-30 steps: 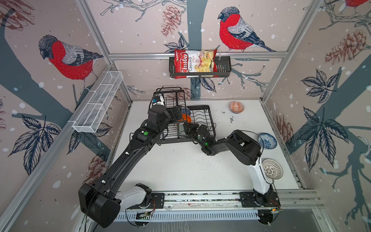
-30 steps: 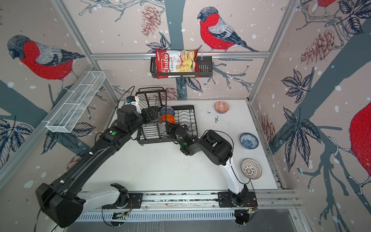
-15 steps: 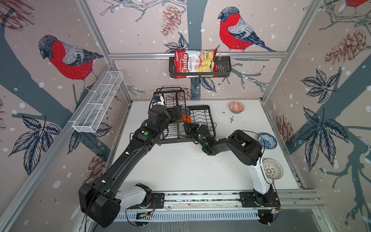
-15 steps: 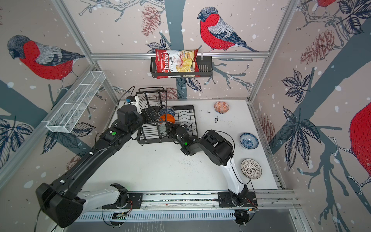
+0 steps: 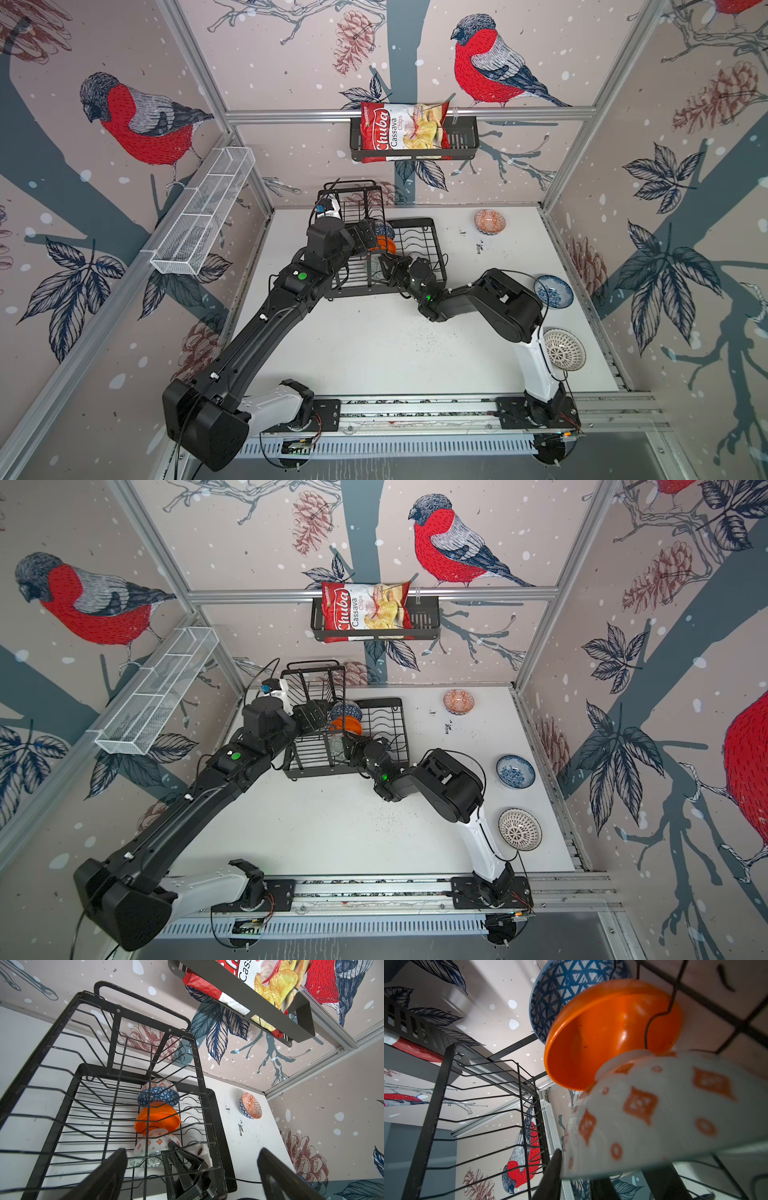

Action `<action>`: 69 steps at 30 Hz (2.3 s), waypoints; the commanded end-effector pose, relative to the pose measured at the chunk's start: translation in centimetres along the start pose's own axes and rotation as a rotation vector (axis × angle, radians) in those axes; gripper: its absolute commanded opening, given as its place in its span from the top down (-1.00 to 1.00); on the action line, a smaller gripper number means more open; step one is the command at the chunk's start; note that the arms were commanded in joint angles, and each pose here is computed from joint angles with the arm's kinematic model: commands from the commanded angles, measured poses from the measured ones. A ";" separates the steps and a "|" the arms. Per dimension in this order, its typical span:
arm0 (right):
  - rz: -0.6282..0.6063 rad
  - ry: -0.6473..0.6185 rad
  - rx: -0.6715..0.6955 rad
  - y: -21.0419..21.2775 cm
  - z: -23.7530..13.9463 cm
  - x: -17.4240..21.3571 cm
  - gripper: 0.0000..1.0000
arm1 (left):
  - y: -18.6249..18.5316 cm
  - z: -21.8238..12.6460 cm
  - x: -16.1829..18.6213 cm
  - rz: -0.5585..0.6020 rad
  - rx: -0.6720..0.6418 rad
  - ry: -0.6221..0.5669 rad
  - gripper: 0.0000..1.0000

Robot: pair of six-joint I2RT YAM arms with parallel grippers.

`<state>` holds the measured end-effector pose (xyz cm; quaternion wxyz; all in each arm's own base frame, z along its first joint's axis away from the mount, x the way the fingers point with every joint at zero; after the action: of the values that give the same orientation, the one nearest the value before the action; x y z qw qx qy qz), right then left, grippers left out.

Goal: Load the bowls into the dish rack
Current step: 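Hold the bowl upright in the rack slot with the right gripper, then open the right gripper and draw it back from the rack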

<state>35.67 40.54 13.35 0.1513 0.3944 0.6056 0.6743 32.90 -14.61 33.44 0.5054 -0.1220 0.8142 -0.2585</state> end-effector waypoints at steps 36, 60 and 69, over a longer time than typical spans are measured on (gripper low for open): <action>-0.114 0.017 0.036 1.8 -0.2 0.4 0.22 | 1.1 0.1 2.1 -0.018 -0.052 0.096 -0.97; -0.228 0.078 0.092 3.9 -3.3 1.5 -0.66 | 1.0 -0.2 2.1 -0.029 -0.050 0.106 -0.97; -0.319 0.077 0.163 4.9 -5.6 0.9 -0.99 | 1.1 0.1 2.3 -0.045 -0.054 0.119 -0.96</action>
<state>32.72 36.59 19.05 0.1966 0.2956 0.6945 0.6258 32.81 -14.66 33.50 0.5003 -0.1316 0.8139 -0.2645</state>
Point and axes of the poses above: each gripper's point midway between its finger pads, its own z axis out along the fingers, its own y axis along the line the jaws close on, x = y × z, the point moved 4 cm from there along -z, back along the fingers, and after that the axes turned 3 degrees about -z, right-handed, at the moved point
